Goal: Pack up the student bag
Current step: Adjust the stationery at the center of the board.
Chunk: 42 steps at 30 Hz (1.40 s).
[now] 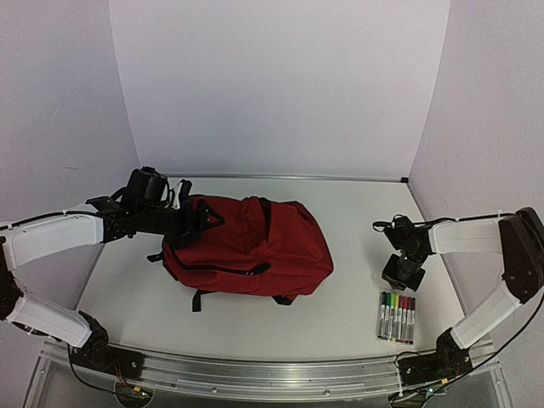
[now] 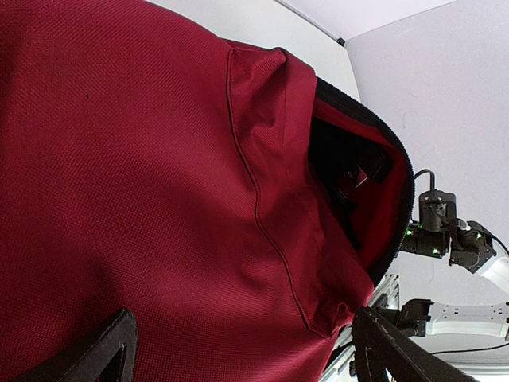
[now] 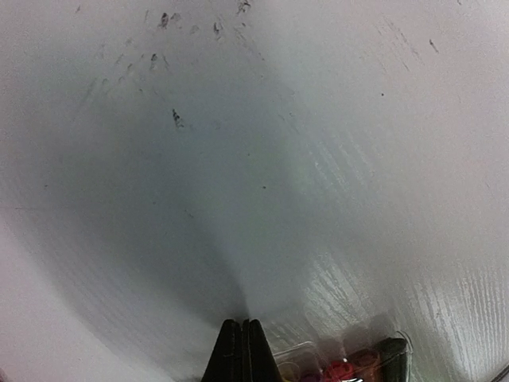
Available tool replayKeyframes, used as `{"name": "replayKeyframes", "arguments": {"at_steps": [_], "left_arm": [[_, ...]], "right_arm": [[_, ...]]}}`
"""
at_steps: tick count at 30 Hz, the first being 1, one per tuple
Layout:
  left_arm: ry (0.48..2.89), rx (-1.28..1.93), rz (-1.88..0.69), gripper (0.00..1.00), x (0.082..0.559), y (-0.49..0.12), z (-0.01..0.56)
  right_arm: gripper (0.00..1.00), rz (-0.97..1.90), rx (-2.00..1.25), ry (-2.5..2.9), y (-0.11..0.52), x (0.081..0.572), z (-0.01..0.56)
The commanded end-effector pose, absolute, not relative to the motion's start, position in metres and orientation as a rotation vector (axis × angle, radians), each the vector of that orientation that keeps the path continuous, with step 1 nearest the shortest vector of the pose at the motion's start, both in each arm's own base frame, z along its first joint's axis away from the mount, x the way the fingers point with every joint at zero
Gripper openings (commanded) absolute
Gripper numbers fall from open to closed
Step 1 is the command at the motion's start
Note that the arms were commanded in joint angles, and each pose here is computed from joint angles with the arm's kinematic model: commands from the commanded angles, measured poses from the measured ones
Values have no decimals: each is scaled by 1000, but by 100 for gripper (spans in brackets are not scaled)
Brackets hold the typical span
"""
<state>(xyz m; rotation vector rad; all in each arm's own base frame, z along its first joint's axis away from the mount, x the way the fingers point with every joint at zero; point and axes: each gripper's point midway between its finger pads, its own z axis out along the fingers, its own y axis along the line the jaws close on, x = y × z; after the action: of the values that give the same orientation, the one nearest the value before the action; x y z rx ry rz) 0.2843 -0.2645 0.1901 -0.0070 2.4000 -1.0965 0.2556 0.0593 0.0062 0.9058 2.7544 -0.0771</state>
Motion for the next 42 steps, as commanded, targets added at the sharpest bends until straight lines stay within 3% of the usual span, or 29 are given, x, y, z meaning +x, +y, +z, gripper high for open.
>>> {"name": "replayKeyframes", "arguments": {"at_steps": [1, 6, 8, 10, 12, 17, 22, 25, 31, 38, 42], "left_arm": [[2345, 13, -1124, 94, 290, -267, 205], [2340, 12, -1125, 94, 290, -266, 208], [2337, 12, -1120, 94, 289, -265, 209], [2335, 14, -1115, 94, 289, -264, 210], [2335, 18, -1115, 94, 289, -264, 210], [2333, 30, -1129, 94, 289, -266, 210], [2327, 39, -1142, 94, 289, -269, 212], [2323, 39, -1142, 95, 288, -268, 213], [2313, 27, -1139, 95, 286, -263, 215], [2300, 12, -1132, 95, 284, -259, 220], [2299, 10, -1130, 95, 285, -259, 220]], "right_arm": [[0, 64, 882, 2728, 82, 276, 20], [0, 52, 883, 2684, 84, 277, 35], [8, 8, 869, 2682, 79, 270, 39], [33, -20, 858, 2684, 76, 261, 44], [48, -33, 845, 2700, 77, 250, 45], [64, -115, 805, 2745, 80, 224, 40], [72, -231, 715, 2810, 90, 206, 29], [68, -245, 700, 2819, 91, 205, 26], [48, -238, 648, 2847, 98, 211, 12], [47, -217, 608, 2873, 107, 214, -1], [41, -96, 517, 2872, 134, 226, 3]]}}
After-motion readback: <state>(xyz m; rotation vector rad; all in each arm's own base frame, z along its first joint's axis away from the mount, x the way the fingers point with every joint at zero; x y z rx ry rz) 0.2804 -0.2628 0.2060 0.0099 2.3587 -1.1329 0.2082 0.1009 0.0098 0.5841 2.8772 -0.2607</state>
